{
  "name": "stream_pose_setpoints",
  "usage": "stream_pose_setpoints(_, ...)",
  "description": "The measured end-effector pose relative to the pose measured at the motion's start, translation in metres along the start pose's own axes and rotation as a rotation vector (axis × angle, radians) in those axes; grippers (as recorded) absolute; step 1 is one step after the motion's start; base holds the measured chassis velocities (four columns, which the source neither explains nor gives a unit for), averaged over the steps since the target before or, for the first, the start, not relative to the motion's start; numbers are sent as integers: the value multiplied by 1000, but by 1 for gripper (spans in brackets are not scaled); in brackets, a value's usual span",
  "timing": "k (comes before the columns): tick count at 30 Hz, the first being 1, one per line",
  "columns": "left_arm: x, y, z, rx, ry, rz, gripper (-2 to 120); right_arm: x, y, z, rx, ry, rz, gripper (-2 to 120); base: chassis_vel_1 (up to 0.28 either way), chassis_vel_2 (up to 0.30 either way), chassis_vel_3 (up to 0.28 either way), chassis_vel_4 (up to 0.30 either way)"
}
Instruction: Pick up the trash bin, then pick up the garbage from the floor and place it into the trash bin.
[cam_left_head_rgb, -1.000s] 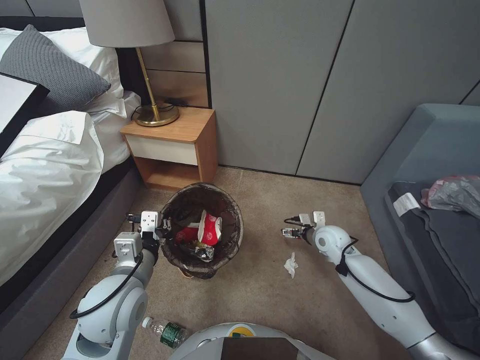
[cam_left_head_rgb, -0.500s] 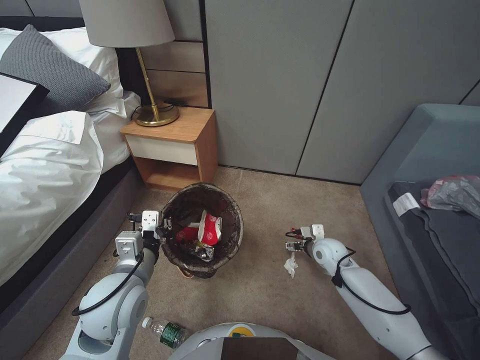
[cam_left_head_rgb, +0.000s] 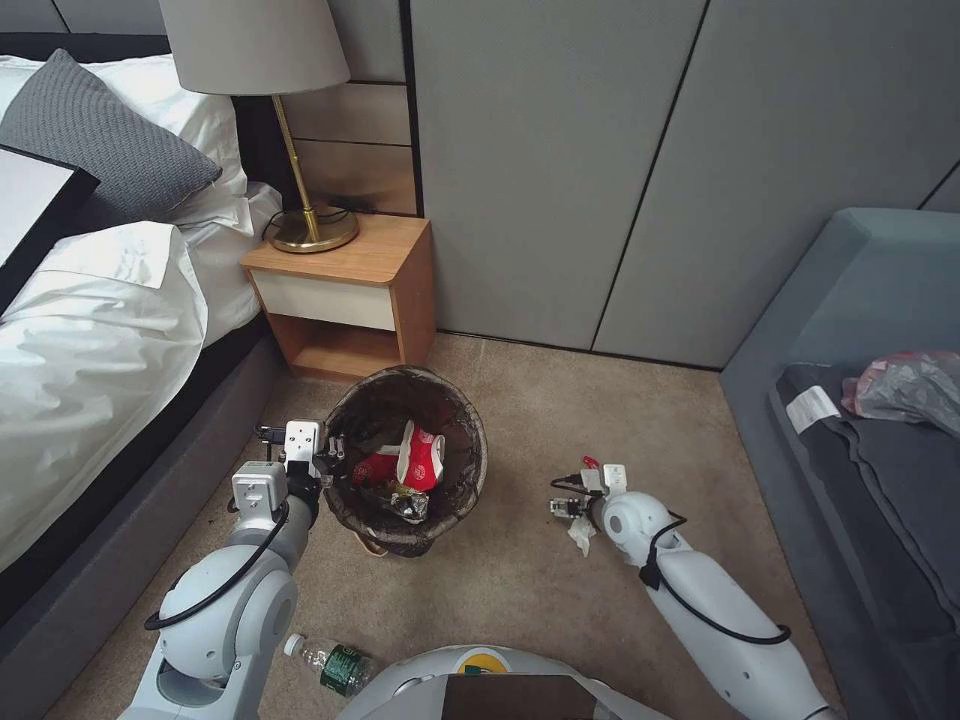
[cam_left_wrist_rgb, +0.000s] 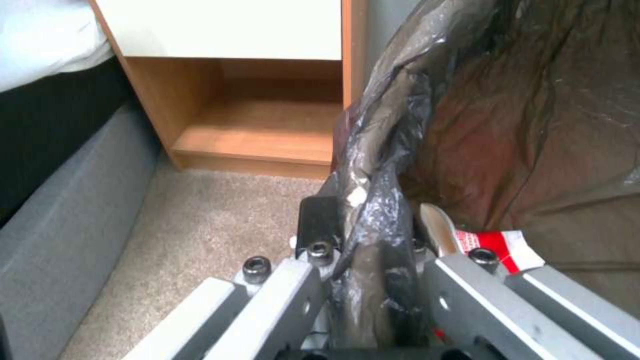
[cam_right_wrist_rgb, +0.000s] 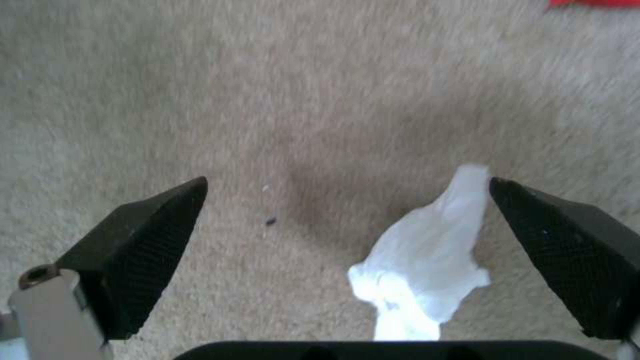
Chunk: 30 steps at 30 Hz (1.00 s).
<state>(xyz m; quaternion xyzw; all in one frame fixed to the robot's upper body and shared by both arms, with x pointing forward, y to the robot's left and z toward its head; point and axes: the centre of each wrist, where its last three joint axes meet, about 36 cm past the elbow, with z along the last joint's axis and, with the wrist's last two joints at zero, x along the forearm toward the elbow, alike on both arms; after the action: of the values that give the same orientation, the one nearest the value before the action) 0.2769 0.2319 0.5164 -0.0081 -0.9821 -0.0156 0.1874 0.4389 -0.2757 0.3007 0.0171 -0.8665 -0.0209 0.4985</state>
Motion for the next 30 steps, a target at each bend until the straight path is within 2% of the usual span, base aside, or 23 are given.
stream_pose_setpoints(2,0,0,0,0,0,1,0,-6,12,6,-7,12,-16,100,0,0,0,0)
stream_pose_setpoints(6,0,0,0,0,1,0,0,-16,21,18,-16,36,-16,100,0,0,0,0)
stream_pose_setpoints(13,0,1,0,2,1,-1,0,-23,15,39,-16,72,19,100,0,0,0,0)
stream_pose_setpoints(16,-1,1,0,2,0,0,0,-27,4,52,-11,94,56,100,0,0,0,0)
stream_pose_setpoints(20,-2,0,0,4,0,1,0,-30,1,54,-8,96,62,100,0,0,0,0)
stream_pose_setpoints(22,-2,0,0,4,-1,2,0,-31,2,53,-11,86,61,97,0,0,0,0)
stream_pose_setpoints(24,-2,1,0,3,-2,0,0,-33,6,50,-15,68,49,88,0,0,0,0)
stream_pose_setpoints(26,-2,1,0,3,-2,-1,0,-34,7,50,-12,63,46,84,0,0,0,0)
stream_pose_setpoints(29,-2,2,0,2,-2,-4,0,-33,9,50,-7,56,35,70,0,0,0,0)
stream_pose_setpoints(30,-2,2,0,2,-2,-4,0,-33,9,50,-7,56,35,70,0,0,0,0)
